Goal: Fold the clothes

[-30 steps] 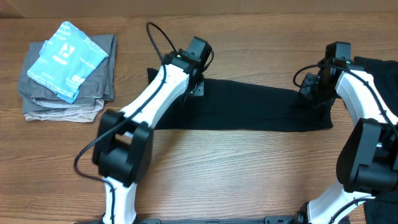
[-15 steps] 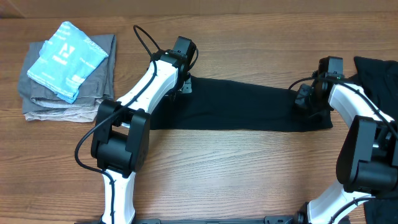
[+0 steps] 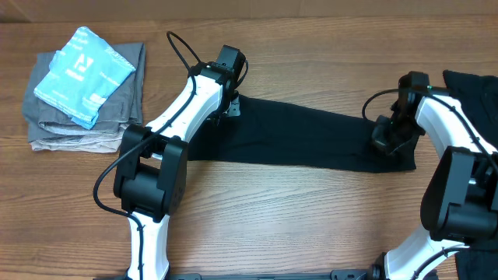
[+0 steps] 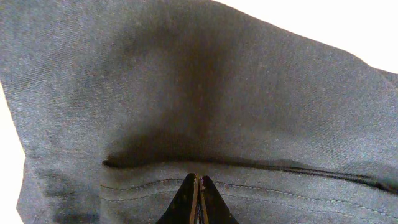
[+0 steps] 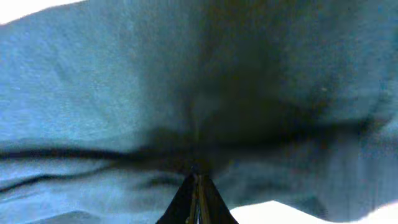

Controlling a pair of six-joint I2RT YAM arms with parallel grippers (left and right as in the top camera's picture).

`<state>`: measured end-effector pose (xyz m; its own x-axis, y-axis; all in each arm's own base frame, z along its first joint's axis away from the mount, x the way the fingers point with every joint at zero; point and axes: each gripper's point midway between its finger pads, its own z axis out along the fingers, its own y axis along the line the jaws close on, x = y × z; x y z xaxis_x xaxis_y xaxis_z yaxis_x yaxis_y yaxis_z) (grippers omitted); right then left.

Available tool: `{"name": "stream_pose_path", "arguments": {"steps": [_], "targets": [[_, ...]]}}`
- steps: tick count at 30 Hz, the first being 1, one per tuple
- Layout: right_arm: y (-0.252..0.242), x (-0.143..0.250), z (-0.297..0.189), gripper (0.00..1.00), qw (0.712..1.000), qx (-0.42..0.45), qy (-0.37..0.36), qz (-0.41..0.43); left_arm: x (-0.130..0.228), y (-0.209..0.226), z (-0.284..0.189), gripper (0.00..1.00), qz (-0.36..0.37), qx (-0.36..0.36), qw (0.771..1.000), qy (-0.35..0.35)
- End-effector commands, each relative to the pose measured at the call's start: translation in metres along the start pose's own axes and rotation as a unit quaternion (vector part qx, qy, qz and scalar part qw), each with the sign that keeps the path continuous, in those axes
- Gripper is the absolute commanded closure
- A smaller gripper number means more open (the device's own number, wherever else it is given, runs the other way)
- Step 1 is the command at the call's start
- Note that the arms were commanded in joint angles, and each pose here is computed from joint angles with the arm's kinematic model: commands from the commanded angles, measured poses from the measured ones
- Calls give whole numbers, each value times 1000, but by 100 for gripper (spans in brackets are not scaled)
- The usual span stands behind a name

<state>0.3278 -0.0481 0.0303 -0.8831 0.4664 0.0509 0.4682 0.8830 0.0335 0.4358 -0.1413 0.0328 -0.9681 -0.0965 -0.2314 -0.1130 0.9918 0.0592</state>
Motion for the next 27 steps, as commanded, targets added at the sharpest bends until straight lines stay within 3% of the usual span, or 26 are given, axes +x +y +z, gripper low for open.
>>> {"name": "stream_pose_path", "arguments": {"steps": [1,5,9,15,21,25,27], "targets": [[-6,-7,-14,96,999,20,-19,22,5,-6,2,96,6,9,1000,9],[-29,-3,-15,96,994,82,-22,65,4,-6,2,96,6,10,1000,6],[-28,-11,-14,96,993,81,-42,77,2,-7,3,96,5,12,1000,2],[6,-23,-30,96,996,-13,-43,75,1,-7,2,96,5,13,1000,1],[-4,-31,-48,81,986,-2,-52,159,2,-7,2,96,5,12,1000,3],[-14,-26,-35,51,981,17,-50,184,4,-6,3,96,6,10,1000,6],[-15,-24,-29,48,980,18,-49,193,4,-6,3,96,6,10,1000,7]]}}
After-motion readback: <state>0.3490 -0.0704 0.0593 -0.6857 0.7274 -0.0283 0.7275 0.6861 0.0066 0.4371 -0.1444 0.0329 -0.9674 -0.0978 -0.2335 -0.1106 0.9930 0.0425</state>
